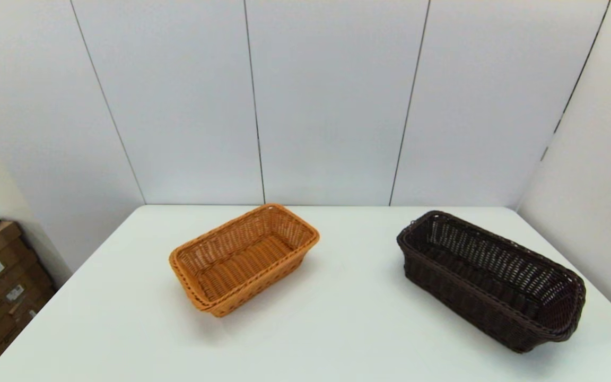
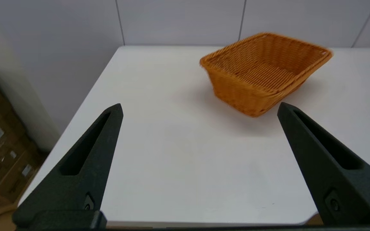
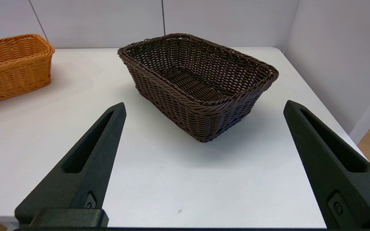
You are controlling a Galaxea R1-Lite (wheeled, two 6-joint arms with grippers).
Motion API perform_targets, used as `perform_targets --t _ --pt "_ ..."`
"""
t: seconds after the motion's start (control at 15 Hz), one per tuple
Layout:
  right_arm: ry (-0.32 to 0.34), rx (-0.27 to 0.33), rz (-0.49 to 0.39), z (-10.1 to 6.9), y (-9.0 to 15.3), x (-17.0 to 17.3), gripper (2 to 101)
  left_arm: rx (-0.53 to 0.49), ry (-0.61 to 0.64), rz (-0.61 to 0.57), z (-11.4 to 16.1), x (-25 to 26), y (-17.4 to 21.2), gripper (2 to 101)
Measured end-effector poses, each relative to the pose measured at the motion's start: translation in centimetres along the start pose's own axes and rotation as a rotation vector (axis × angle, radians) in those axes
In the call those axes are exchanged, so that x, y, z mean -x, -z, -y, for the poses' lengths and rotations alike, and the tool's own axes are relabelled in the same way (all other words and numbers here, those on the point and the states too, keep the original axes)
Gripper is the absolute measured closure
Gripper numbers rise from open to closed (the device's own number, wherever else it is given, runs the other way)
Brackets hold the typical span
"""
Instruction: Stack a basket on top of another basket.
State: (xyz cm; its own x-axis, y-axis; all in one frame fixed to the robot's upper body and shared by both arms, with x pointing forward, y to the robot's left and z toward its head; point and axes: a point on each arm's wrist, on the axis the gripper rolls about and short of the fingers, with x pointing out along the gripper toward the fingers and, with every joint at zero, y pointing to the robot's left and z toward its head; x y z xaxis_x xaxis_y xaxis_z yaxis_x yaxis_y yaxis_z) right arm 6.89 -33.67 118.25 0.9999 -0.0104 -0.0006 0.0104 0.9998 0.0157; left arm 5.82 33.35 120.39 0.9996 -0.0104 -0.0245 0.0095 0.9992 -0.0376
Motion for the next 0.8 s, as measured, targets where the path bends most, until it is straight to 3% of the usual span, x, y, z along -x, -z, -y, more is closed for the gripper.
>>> perform_targets --t 0.13,0.33,0.53,0.8 --pt "0.000 0.001 0.000 0.0 0.0 0.0 5.0 0.000 0.018 -0.017 0.1 1.0 -2.6 5.4" --pt "0.000 0.000 0.000 0.0 0.0 0.0 5.0 0.004 0.016 -0.172 0.3 0.9 -6.5 5.4" --pt "0.000 0.000 0.000 0.0 0.0 0.0 5.0 0.041 -0.006 -0.422 0.4 -2.7 -10.3 5.4" --pt "0.001 0.000 0.000 0.0 0.0 0.0 5.0 0.208 -0.090 -0.771 0.5 -11.9 -13.3 5.4"
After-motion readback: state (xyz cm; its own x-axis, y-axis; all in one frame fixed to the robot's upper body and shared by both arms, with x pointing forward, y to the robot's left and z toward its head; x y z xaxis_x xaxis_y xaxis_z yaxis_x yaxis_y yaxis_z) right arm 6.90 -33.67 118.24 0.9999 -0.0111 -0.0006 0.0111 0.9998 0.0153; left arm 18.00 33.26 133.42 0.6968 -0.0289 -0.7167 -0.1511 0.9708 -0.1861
